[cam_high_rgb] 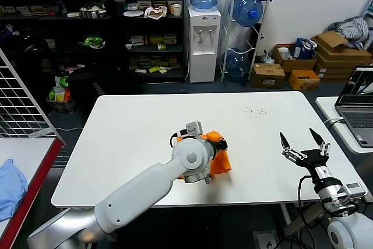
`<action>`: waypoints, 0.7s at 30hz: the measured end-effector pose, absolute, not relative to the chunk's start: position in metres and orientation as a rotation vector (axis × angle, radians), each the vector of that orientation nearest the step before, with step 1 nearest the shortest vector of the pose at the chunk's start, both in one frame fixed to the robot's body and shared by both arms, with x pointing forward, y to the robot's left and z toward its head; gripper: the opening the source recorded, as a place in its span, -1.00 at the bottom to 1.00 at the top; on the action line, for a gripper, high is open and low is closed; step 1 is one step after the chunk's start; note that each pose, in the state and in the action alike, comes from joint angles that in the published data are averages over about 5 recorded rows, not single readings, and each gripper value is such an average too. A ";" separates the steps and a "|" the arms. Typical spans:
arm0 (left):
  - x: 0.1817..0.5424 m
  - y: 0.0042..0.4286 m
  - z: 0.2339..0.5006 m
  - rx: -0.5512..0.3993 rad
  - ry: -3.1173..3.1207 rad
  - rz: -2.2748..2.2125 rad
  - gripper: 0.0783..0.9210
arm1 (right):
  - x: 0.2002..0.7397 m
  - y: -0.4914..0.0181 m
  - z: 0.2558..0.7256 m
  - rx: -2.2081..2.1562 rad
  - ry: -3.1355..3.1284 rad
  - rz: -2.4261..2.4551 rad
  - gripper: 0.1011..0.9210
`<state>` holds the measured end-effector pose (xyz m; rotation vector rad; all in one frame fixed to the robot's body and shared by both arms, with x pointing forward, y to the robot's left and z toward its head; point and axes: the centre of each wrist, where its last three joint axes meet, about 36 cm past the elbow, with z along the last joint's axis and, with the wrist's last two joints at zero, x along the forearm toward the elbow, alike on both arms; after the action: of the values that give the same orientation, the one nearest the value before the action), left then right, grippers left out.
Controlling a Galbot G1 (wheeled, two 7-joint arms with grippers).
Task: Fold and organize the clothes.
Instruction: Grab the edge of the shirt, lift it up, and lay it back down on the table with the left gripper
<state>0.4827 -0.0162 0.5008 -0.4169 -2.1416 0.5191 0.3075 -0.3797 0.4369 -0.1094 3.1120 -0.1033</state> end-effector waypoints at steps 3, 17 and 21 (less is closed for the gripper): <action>0.485 -0.026 0.498 -0.417 -2.146 0.509 -0.97 | 0.306 -0.378 0.438 -0.110 3.108 -0.100 1.00; 0.493 -0.050 0.494 -0.410 -2.183 0.493 -0.97 | 0.301 -0.372 0.438 -0.111 3.109 -0.093 1.00; 0.493 -0.052 0.493 -0.416 -2.185 0.484 -0.97 | 0.300 -0.371 0.437 -0.112 3.110 -0.093 1.00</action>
<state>0.4931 -0.0523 0.4933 -0.4157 -2.1847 0.4841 0.3000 -0.3712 0.4375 -0.1125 3.1098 -0.0929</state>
